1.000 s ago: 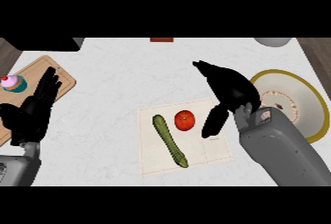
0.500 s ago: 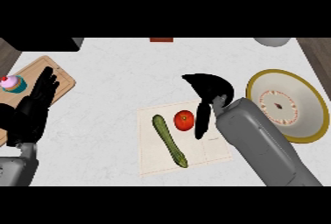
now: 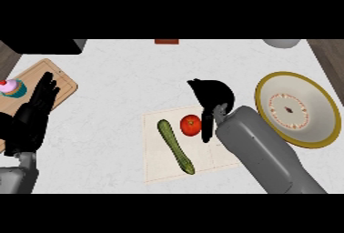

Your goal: Pick the tomato from the placemat and place it in the bowl

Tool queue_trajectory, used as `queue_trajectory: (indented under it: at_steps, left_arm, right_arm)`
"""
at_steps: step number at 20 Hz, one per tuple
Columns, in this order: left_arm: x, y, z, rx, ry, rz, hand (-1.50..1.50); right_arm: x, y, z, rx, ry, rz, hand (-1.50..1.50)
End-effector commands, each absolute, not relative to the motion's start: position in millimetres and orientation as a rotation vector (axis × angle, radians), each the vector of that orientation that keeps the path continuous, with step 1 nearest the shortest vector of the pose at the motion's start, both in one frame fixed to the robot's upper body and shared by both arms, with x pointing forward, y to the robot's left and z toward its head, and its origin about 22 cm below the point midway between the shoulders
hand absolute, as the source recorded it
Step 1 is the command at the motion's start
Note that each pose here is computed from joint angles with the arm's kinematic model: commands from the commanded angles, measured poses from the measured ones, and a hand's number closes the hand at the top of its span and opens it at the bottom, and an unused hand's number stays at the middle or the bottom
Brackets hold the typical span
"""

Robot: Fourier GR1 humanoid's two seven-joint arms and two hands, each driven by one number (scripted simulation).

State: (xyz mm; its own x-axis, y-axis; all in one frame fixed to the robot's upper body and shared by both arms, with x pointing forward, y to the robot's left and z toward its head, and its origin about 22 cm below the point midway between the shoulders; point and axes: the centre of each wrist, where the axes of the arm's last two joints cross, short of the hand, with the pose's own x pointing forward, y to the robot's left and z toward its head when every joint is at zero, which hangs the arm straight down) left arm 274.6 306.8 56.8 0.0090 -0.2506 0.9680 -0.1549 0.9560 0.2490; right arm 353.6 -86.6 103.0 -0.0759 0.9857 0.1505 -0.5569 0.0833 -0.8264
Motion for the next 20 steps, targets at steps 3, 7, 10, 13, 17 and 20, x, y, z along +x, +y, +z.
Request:
queue_trajectory:
  at_steps: [3, 7, 10, 13, 17, 20]
  left_arm:
    - [269.7, 316.0, 57.4, 0.343, -1.56, -0.077, 0.0]
    - [278.7, 300.1, 49.9, 0.34, -1.567, -0.06, 0.0]
    - [275.0, 292.8, 43.2, 0.325, -1.593, -0.075, 0.0]
    - [257.3, 297.5, 65.6, 0.322, -1.569, -0.074, 0.0]
    - [282.8, 316.2, 71.7, 0.322, -1.566, -0.088, 0.0]
    - [274.5, 317.5, 57.3, 0.324, -1.571, -0.064, 0.0]
  right_arm:
    - [340.8, -66.2, 65.3, -0.676, -0.924, 1.428, -1.5]
    - [343.1, -78.7, 71.1, -0.593, -0.859, 1.434, -1.5]
    - [328.4, -62.6, 54.1, -0.608, -0.844, 1.433, -1.5]
    - [334.1, -75.0, 56.5, -0.613, -0.833, 1.431, -1.5]
    - [347.8, -84.8, 36.6, -0.62, -0.868, 1.409, -1.5]
    - [334.8, -68.4, 29.7, -0.632, -0.851, 1.417, -1.5]
